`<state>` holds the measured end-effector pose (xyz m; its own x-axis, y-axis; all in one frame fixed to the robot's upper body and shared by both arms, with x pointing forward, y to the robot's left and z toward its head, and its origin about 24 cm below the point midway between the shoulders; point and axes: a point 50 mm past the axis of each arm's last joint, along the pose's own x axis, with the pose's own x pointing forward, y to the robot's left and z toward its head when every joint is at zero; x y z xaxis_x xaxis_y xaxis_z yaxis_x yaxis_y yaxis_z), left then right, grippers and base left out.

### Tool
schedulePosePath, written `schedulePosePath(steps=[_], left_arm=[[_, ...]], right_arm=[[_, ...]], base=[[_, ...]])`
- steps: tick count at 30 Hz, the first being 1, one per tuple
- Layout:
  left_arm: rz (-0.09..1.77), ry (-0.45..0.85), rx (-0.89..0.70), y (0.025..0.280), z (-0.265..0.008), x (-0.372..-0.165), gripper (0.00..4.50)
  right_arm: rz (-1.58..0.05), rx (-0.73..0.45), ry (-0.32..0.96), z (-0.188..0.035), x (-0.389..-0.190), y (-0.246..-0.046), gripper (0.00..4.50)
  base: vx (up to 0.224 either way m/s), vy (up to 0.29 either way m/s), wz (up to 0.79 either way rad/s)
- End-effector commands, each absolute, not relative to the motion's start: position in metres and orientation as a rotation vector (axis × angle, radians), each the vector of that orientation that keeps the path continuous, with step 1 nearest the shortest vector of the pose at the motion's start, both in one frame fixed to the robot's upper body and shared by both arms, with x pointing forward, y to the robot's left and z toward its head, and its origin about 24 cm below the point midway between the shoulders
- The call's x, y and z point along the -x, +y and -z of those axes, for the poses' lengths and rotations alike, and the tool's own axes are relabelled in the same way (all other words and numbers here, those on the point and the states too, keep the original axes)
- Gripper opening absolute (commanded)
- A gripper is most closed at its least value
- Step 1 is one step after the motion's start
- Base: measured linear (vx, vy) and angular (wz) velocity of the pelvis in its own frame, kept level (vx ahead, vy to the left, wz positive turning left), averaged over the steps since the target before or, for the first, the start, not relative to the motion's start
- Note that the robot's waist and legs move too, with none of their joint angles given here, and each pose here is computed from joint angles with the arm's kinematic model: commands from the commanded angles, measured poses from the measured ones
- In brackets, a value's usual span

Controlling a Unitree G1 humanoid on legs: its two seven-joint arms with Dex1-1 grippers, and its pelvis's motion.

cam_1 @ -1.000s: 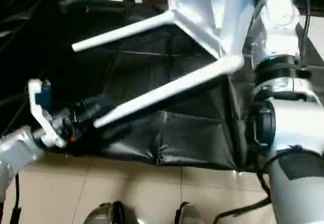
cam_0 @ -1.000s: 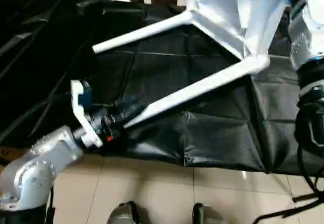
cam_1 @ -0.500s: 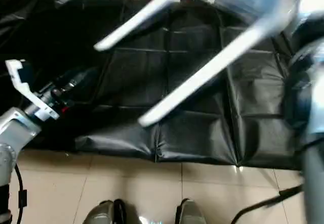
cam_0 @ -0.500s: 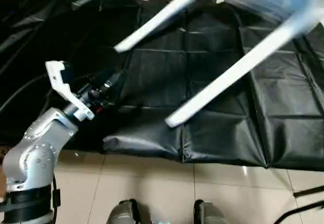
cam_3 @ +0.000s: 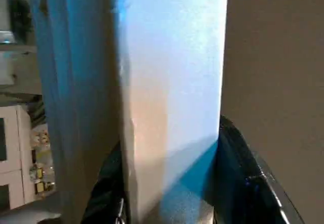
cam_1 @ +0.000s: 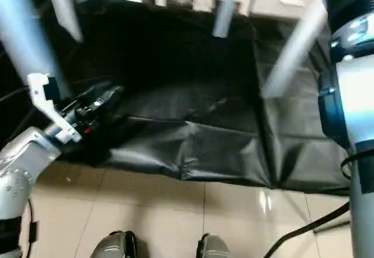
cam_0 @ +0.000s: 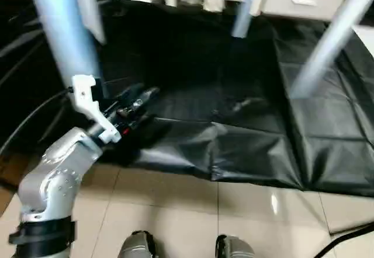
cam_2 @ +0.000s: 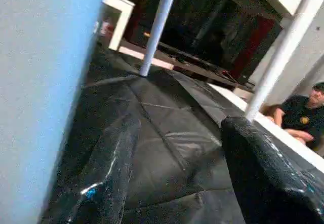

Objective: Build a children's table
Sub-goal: Flip table

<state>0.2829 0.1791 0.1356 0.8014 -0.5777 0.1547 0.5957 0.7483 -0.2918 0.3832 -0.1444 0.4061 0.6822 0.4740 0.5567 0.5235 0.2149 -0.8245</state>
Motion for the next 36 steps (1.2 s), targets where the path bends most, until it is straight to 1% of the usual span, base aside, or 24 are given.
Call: schedulePosePath(steps=[1,5,7,8,10,11,12,13,14,15,17,18,21,23,24,26,28,29,30,31,33,36], left_arm=[[0.627,-0.078,0.307,0.182,-0.14,-0.282,2.95],[0.633,-0.075,0.301,0.181,-0.141,-0.283,2.95],[0.633,-0.075,0.3,0.18,-0.141,-0.283,2.95],[0.633,-0.069,0.286,0.18,-0.14,-0.283,2.95],[0.634,-0.069,0.284,0.179,-0.14,-0.283,2.95],[0.631,-0.073,0.263,0.177,-0.141,-0.284,2.95],[0.631,-0.073,0.263,0.177,-0.141,-0.284,2.95],[0.625,-0.078,0.234,0.175,-0.142,-0.285,2.95],[0.618,-0.105,0.158,0.17,-0.144,-0.287,2.95],[0.617,-0.109,0.15,0.17,-0.145,-0.287,2.95],[0.601,-0.155,0.088,0.166,-0.15,-0.288,2.95],[0.594,-0.169,0.058,0.164,-0.151,-0.288,2.95],[0.538,-0.207,0.01,0.164,-0.157,-0.292,2.95],[0.518,-0.22,-0.014,0.166,-0.158,-0.294,2.95],[0.518,-0.22,-0.014,0.166,-0.158,-0.294,2.95],[0.517,-0.231,-0.04,0.165,-0.159,-0.294,2.95],[0.519,-0.235,-0.049,0.163,-0.16,-0.294,2.95],[0.52,-0.236,-0.051,0.163,-0.16,-0.294,2.95],[0.513,-0.235,-0.056,0.163,-0.16,-0.295,2.95],[0.505,-0.235,-0.069,0.163,-0.161,-0.295,2.95],[0.469,-0.243,-0.097,0.165,-0.164,-0.299,2.95],[0.463,-0.254,-0.103,0.166,-0.167,-0.301,2.95]], right_arm=[[0.075,1.388,-0.698,-0.388,-0.395,-0.173,1.03],[0.039,1.373,-0.653,-0.375,-0.401,-0.171,1.03],[0.034,1.37,-0.644,-0.373,-0.402,-0.17,1.03],[0.007,1.354,-0.581,-0.361,-0.407,-0.17,1.03],[-0.01,1.342,-0.553,-0.356,-0.409,-0.169,1.03],[-0.051,1.309,-0.508,-0.345,-0.413,-0.167,1.03],[-0.051,1.309,-0.508,-0.345,-0.413,-0.167,1.03],[-0.075,1.279,-0.487,-0.339,-0.415,-0.166,1.03],[-0.109,1.227,-0.462,-0.328,-0.417,-0.163,1.03],[-0.112,1.222,-0.46,-0.327,-0.417,-0.163,1.03],[-0.145,1.136,-0.44,-0.317,-0.42,-0.159,1.03],[-0.158,1.119,-0.435,-0.312,-0.421,-0.156,1.03],[-0.201,1.055,-0.44,-0.304,-0.422,-0.146,1.03],[-0.231,1.015,-0.453,-0.303,-0.421,-0.139,1.03],[-0.231,1.015,-0.453,-0.303,-0.421,-0.139,1.03],[-0.251,1.0,-0.433,-0.299,-0.422,-0.137,1.81],[-0.255,0.99,-0.427,-0.298,-0.422,-0.137,1.88],[-0.255,0.988,-0.426,-0.298,-0.422,-0.137,2.12],[-0.254,0.983,-0.425,-0.298,-0.422,-0.137,2.12],[-0.249,0.982,-0.432,-0.298,-0.422,-0.138,2.38],[-0.248,0.987,-0.432,-0.299,-0.422,-0.138,2.52],[-0.252,0.994,-0.425,-0.3,-0.422,-0.138,2.87]], base=[[0.0,0.0,0.0],[0.0,0.0,0.0],[0.0,0.0,0.0],[0.0,0.0,0.0],[0.0,0.0,0.0],[0.0,0.0,0.0],[0.0,0.0,0.0],[0.0,0.0,0.0],[0.0,0.0,0.0],[0.0,0.0,0.0],[0.0,0.0,0.0],[0.0,0.0,0.0],[-0.02,0.002,-0.05],[-0.063,0.012,-0.22],[-0.066,0.012,-0.24],[-0.079,0.008,-0.23],[-0.095,-0.042,-0.11],[-0.11,-0.075,-0.04],[-0.082,-0.169,0.13],[-0.029,-0.204,0.21],[0.0,-0.159,0.06],[-0.05,-0.068,0.15]])
